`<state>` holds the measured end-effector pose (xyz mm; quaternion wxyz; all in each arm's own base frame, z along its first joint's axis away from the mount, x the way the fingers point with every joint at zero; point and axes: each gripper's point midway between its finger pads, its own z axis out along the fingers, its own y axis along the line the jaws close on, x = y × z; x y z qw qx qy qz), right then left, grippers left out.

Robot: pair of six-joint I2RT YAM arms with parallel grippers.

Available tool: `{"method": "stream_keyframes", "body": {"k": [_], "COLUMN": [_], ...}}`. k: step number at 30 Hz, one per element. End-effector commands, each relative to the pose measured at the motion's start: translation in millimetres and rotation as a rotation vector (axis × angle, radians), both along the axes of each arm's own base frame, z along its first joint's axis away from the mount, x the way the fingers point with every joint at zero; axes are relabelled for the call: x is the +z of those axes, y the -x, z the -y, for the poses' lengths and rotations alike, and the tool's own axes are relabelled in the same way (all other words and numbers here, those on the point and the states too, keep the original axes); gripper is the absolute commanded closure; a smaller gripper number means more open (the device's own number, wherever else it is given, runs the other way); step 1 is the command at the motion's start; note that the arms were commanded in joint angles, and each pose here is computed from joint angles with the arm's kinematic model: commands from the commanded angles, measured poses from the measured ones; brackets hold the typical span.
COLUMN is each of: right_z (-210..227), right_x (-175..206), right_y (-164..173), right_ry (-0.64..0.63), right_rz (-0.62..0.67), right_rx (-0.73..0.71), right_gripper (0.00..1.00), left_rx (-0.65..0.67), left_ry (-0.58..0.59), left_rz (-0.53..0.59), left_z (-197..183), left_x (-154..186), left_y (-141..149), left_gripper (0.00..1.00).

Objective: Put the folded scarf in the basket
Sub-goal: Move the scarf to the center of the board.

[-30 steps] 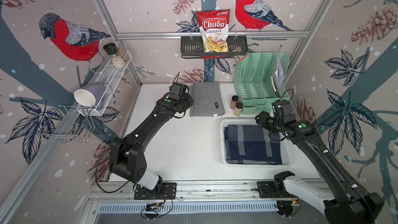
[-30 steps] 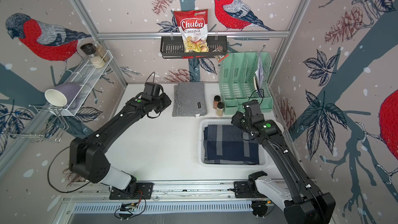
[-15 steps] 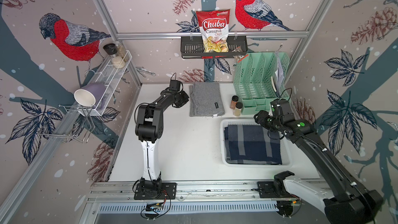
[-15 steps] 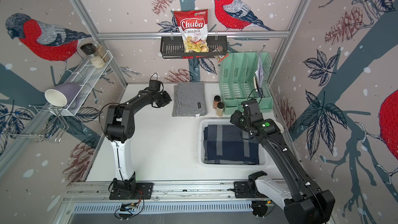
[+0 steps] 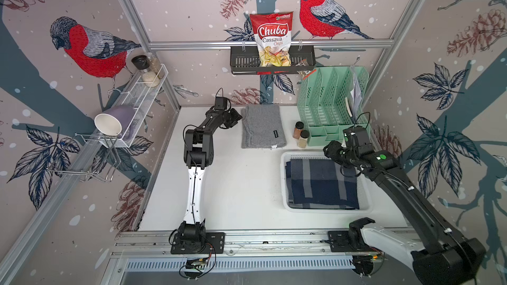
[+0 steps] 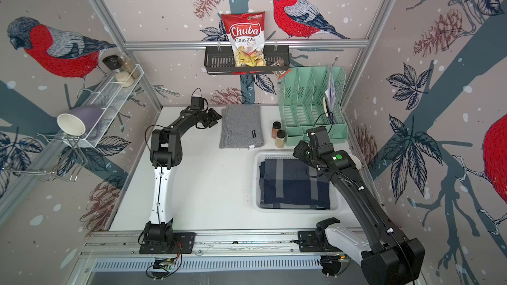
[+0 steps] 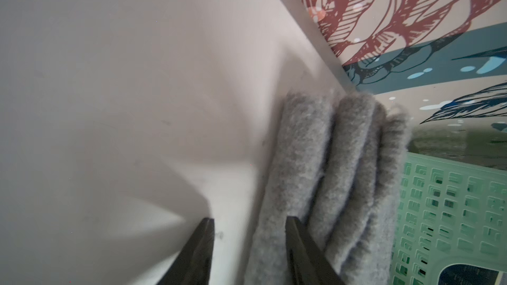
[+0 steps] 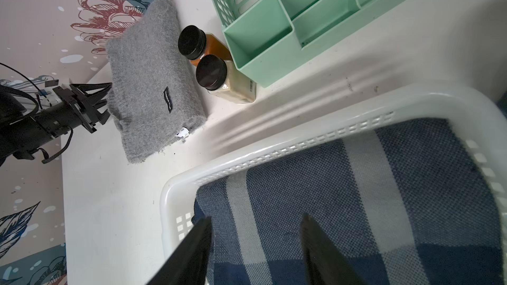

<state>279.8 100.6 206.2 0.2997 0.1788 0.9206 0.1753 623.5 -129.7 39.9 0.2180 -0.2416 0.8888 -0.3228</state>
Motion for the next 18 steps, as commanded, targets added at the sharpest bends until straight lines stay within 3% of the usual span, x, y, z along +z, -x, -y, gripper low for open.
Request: {"method": "stream_keyframes", "body": {"k": [1, 7, 15, 18], "right_z": [0, 1, -2, -3], "right_x": [2, -4, -6, -7], "right_y": [-3, 1, -1, -2], "right_ry": [-0.006, -0.008, -0.009, -0.009], "right_rz": [0.008, -0.008, -0.019, -0.022], "right_rx": [-0.011, -0.018, -0.014, -0.016], "right_gripper": [0.43, 0.43, 0.43, 0.43], "left_rx": [-0.012, -0.037, -0.040, -0.022], "left_ry": [0.040, 0.094, 0.158, 0.154], "left_rz": [-0.022, -0.019, -0.013, -0.015], "left_z": [-2, 5, 13, 10], "left_x": [-14, -25, -36, -38], "left_y": [-3, -15, -26, -28], "left_gripper": [0.51, 0.52, 0.65, 0.76]}}
